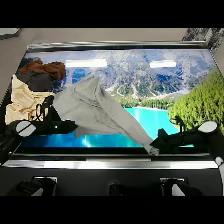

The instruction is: Fold the shirts.

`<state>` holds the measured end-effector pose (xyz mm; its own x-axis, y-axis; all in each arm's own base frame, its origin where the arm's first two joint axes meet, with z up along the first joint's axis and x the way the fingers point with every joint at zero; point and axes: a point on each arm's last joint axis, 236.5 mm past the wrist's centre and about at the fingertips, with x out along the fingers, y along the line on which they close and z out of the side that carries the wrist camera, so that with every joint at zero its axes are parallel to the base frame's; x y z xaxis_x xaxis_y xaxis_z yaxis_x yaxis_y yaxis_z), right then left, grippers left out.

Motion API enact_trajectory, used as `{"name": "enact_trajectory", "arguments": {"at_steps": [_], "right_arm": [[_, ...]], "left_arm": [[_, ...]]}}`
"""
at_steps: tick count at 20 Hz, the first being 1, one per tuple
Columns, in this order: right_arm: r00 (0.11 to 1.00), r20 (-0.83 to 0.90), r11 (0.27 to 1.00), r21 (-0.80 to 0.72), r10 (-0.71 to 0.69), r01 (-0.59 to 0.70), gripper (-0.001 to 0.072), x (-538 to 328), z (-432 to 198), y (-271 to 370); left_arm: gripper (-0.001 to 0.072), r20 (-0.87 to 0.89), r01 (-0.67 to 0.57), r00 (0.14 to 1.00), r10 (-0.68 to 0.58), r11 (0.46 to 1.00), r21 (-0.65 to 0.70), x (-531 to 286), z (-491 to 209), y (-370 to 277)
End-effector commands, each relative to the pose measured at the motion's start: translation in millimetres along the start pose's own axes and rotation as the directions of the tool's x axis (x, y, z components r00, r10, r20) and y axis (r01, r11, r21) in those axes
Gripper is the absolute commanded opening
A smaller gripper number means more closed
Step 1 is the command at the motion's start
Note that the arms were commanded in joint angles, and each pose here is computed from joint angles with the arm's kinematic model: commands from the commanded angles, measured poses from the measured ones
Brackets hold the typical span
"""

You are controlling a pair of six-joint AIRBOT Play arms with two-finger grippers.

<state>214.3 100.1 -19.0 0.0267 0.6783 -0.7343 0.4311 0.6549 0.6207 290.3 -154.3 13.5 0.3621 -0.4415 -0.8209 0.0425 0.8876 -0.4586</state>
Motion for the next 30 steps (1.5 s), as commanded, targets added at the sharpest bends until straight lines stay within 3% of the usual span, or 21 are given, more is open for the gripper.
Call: {"name": "enact_trajectory", "arguments": {"at_steps": [1, 3, 5, 7, 9, 11, 13, 16, 21, 23, 25, 28, 30], "right_arm": [[0.989, 0.021, 0.986, 0.087, 0.143, -0.145, 0.0056, 25.5, -23.7, 5.4], [0.984, 0.088, 0.988, 0.016, 0.154, -0.156, 0.0474, 18.9, -6.4, 11.7], [0.970, 0.190, 0.986, -0.096, 0.154, -0.138, 0.0505, -9.1, 21.7, 33.5], [0.919, 0.386, 0.979, -0.201, 0.081, -0.002, 0.0535, -59.8, 67.6, 50.3], [0.850, 0.526, 0.972, -0.207, 0.018, 0.108, 0.0545, -98.5, 111.2, 55.7], [0.909, 0.417, 0.980, -0.190, 0.021, 0.065, 0.0586, -71.1, 124.2, 53.3], [0.984, 0.179, 0.979, -0.205, 0.018, 0.019, 0.0619, -8.1, 110.3, 47.6], [0.998, -0.052, 0.971, -0.236, 0.035, -0.047, 0.0639, 76.5, 83.3, 63.6], [0.991, -0.128, 0.969, -0.246, -0.021, -0.011, 0.0582, 117.5, 65.5, 60.4], [0.987, -0.158, 0.974, -0.227, -0.020, -0.017, 0.0380, 116.4, 58.5, 60.8], [0.984, -0.177, 0.975, -0.221, -0.011, -0.029, 0.0068, 115.6, 54.0, 63.0], [0.980, -0.196, 0.942, -0.324, 0.022, -0.086, 0.0040, 96.0, 49.7, 87.1], [0.992, -0.086, 0.900, -0.419, 0.093, -0.121, 0.0040, 49.2, 68.7, 129.9]], "left_arm": [[0.0025, -0.003, -0.104, 0.995, 0.104, 0.995, 0.011, -10.8, 1.4, 34.4], [0.0026, -0.020, -0.121, 0.993, 0.121, 0.992, -0.023, -14.6, 0.0, 46.0], [0.0026, -0.060, -0.131, 0.990, 0.129, 0.991, -0.026, -17.1, -8.8, 51.2], [0.0026, -0.090, -0.132, 0.987, 0.131, 0.991, 0.002, -17.6, -16.1, 51.7], [0.0026, -0.093, -0.131, 0.987, 0.131, 0.991, 0.001, -17.5, -16.6, 51.6], [0.0026, -0.096, -0.132, 0.987, 0.131, 0.991, 0.000, -16.8, -17.2, 51.8], [0.0027, -0.096, -0.132, 0.987, 0.131, 0.991, -0.001, -16.9, -17.3, 51.8], [0.0026, -0.097, -0.131, 0.987, 0.130, 0.991, 0.000, -16.7, -17.7, 51.2], [0.0027, -0.097, -0.131, 0.987, 0.130, 0.991, -0.003, -16.8, -17.6, 51.0], [0.0027, -0.097, -0.131, 0.987, 0.130, 0.991, -0.003, -16.7, -17.6, 51.1], [0.0027, -0.096, -0.129, 0.987, 0.128, 0.992, -0.004, -16.7, -17.5, 50.7], [0.0026, -0.073, -0.121, 0.990, 0.121, 0.993, 0.007, -22.2, -10.9, 46.1], [0.0025, 0.059, -0.126, 0.991, 0.123, 0.990, 0.061, -55.2, 24.3, 30.9]]}}
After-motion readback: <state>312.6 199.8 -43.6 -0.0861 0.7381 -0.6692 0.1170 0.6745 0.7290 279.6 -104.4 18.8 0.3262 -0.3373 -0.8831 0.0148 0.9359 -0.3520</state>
